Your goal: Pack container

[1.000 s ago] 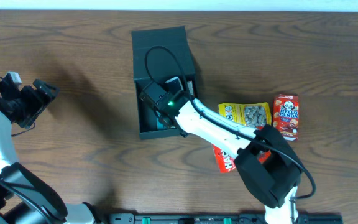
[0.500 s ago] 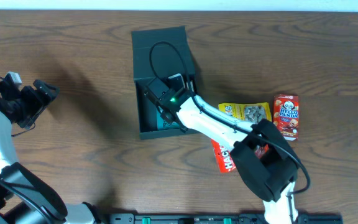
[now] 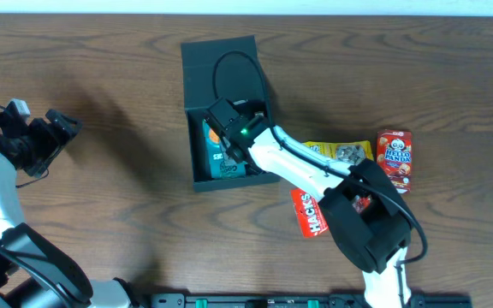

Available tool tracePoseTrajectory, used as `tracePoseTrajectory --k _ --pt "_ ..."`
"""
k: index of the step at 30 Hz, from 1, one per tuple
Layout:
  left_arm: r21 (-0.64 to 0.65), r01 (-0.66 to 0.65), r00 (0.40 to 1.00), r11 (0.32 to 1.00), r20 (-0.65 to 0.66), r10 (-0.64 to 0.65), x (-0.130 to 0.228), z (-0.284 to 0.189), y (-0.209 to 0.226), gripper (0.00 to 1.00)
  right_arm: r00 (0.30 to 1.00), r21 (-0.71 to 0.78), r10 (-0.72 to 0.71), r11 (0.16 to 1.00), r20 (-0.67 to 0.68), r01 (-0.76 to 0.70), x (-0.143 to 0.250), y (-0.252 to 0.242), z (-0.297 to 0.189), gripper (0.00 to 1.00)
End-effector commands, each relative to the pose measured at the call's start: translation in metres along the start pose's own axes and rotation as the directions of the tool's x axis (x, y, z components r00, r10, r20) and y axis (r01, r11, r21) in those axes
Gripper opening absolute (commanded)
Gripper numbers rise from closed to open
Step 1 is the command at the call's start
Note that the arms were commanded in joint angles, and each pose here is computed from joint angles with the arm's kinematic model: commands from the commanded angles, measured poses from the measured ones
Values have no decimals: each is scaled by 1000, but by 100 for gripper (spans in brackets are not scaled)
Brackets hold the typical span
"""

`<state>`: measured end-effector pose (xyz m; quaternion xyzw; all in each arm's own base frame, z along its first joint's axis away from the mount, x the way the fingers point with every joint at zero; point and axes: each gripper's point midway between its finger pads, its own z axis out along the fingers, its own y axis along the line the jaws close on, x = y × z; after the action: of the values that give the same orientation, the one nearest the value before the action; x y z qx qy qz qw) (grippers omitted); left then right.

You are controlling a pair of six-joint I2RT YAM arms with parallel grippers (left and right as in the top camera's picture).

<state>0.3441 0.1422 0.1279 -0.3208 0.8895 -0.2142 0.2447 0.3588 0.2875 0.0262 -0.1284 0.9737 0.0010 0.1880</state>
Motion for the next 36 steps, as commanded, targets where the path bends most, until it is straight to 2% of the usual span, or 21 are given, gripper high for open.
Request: tracePoseTrajectory --k 1,8,15,19,24,28,31,36 --pt "-3 -30 999 1000 35 30 -9 -9 -4 95 999 -68 -14 998 -43 11 8 12 7 2" --pt "-3 -30 999 1000 35 30 -9 -9 -4 95 996 -170 -19 985 -84 4 15 30 4 2" --pt "-3 -30 999 1000 34 30 -9 -9 -4 95 996 -179 -45 983 -75 31 14 34 1 2" --pt "-3 -30 999 1000 35 30 -9 -9 -4 95 998 -100 -56 994 -41 52 -2 20 -15 2" --pt "-4 -30 999 1000 35 30 -9 -9 -4 95 994 2 -95 995 52 95 -45 0 -82 1" --pt "-4 -30 999 1000 34 30 -9 -9 -4 95 986 70 -104 993 128 96 -66 -23 -114 2" --pt "-4 -31 999 1000 35 31 -9 -9 -4 95 992 140 -89 987 94 75 -63 -49 -110 2" --pt "-4 -33 999 999 38 33 -10 -9 -4 95 999 159 -47 986 8 45 -47 -76 -89 1"
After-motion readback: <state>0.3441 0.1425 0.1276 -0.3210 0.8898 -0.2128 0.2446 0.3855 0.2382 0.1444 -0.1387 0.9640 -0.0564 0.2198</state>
